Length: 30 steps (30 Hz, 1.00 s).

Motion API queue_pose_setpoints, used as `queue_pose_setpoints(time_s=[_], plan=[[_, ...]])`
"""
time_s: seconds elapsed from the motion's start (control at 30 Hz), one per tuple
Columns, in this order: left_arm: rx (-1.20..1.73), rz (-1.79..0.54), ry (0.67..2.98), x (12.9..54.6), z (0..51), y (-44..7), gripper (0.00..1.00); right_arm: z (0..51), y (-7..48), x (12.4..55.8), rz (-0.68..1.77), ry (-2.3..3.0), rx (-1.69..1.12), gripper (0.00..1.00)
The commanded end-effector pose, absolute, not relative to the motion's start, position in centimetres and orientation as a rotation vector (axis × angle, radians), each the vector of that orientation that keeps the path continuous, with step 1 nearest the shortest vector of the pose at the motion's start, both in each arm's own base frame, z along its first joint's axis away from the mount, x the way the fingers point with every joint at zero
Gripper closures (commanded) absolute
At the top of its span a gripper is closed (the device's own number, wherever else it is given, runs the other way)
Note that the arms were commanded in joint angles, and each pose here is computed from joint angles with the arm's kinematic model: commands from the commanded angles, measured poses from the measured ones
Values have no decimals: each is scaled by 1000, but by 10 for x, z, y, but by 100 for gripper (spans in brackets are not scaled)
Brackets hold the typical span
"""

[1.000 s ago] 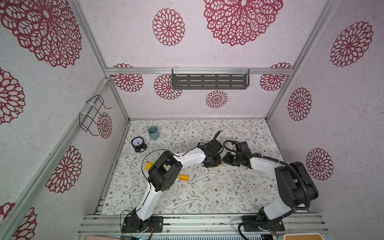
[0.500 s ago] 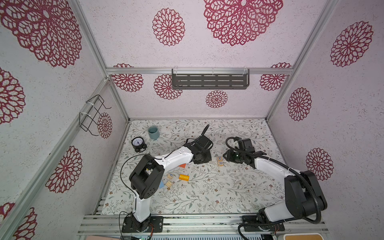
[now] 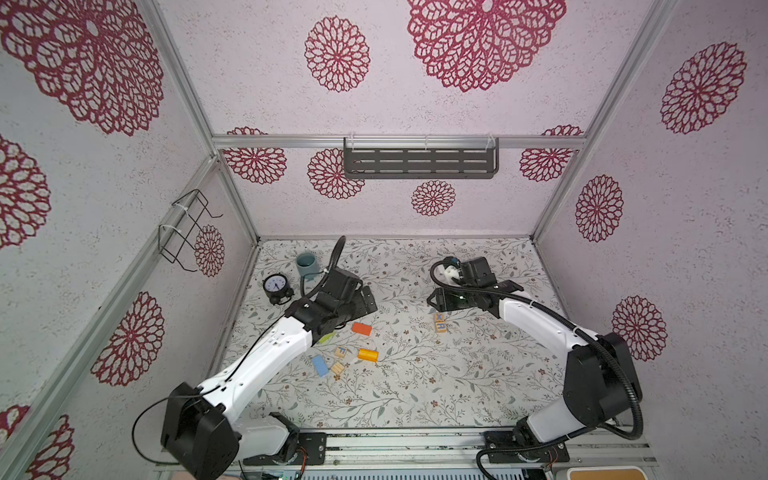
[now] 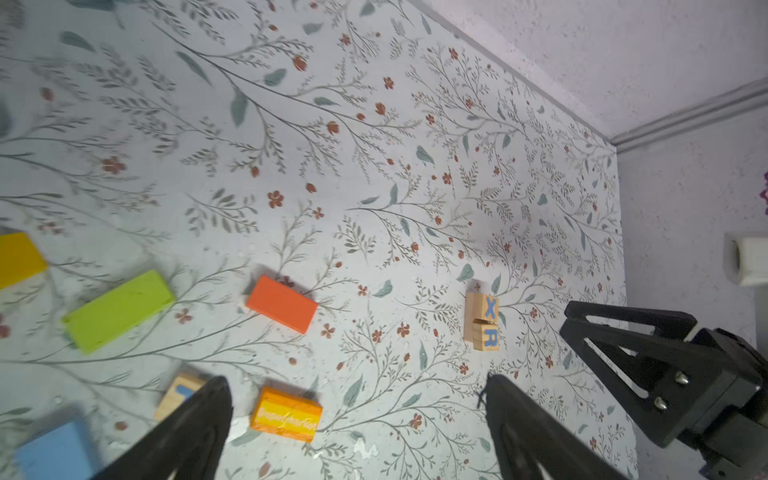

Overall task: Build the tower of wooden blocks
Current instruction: 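Open both grippers and lift them away from the block stack, then move the right gripper to the red block and grasp it while the left arm withdraws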

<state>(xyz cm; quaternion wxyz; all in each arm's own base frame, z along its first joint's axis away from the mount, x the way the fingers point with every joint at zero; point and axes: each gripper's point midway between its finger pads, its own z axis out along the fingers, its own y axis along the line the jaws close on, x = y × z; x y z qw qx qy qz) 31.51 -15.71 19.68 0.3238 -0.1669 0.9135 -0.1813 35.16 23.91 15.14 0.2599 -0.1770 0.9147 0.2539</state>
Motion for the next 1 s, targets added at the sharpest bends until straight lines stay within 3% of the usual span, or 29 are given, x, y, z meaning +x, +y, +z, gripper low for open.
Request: queue_pose_setpoints(time_s=[0.0, 0.47, 0.97], plan=[[-497, -406, 2377, 298, 202, -121, 3, 157, 275, 343, 704, 2461, -699, 45], [-617, -425, 2266, 242, 242, -50, 3, 121, 406, 344, 660, 2400, -1071, 40], [-640, -449, 2239, 231, 251, -37, 3, 82, 452, 321, 524, 2376, -1283, 44]])
